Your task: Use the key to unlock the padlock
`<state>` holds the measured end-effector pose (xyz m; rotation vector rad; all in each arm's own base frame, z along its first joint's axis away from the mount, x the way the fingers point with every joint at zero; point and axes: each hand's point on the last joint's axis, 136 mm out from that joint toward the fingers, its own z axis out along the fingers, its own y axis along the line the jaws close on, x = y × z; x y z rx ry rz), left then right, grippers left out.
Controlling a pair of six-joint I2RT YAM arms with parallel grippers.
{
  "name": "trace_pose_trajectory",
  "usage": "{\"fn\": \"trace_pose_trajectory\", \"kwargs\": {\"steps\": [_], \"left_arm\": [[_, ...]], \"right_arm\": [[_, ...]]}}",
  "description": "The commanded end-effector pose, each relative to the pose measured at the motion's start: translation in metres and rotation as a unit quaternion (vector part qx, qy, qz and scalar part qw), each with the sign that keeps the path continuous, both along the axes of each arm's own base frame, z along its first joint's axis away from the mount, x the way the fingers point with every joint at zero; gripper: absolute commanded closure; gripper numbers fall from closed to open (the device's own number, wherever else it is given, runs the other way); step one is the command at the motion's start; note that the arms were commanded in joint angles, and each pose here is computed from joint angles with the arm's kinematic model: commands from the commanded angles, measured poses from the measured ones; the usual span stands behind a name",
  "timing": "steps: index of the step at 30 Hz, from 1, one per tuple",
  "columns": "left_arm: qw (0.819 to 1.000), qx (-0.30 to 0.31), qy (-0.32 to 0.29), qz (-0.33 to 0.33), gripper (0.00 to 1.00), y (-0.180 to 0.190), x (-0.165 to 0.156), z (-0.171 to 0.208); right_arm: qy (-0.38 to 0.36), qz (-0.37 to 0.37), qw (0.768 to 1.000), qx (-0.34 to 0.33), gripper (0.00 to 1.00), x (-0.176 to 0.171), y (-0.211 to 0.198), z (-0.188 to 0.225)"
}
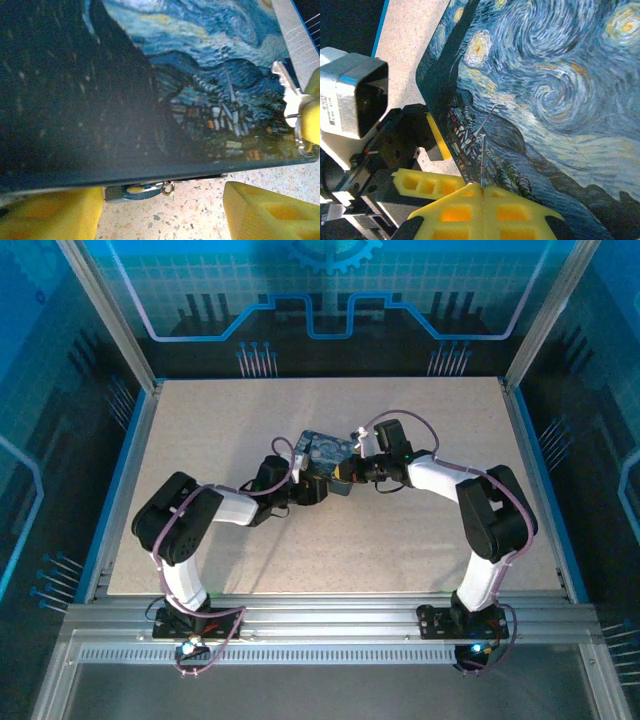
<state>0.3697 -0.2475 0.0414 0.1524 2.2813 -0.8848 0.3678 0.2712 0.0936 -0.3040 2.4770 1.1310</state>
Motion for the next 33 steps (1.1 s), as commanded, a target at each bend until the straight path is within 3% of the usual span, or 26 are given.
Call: {"fn": "trace_pose_trajectory", "kwargs": {"steps": [1, 16, 33], "left_arm": [[1.000, -0.020, -0.010, -0.014, 0.36, -0.0116, 0.0043, 0.0077], [0.999, -0.036, 0.001, -0.011, 0.47, -0.0175, 0.0018, 0.0014], [0.999, -0.049, 0.006, 0.008, 0.52, -0.0203, 0.0022, 0.0020]], "right_arm": [[0.043, -0.005, 0.999, -0.032, 1.00, -0.0142, -0.0119, -0.0303], [0.044, -0.004, 0.999, -0.031, 1.00, -0.0145, -0.0099, -0.0317], [0.043, -0.002, 0.999, -0.028, 1.00, -0.0147, -0.0064, -0.0305]]}}
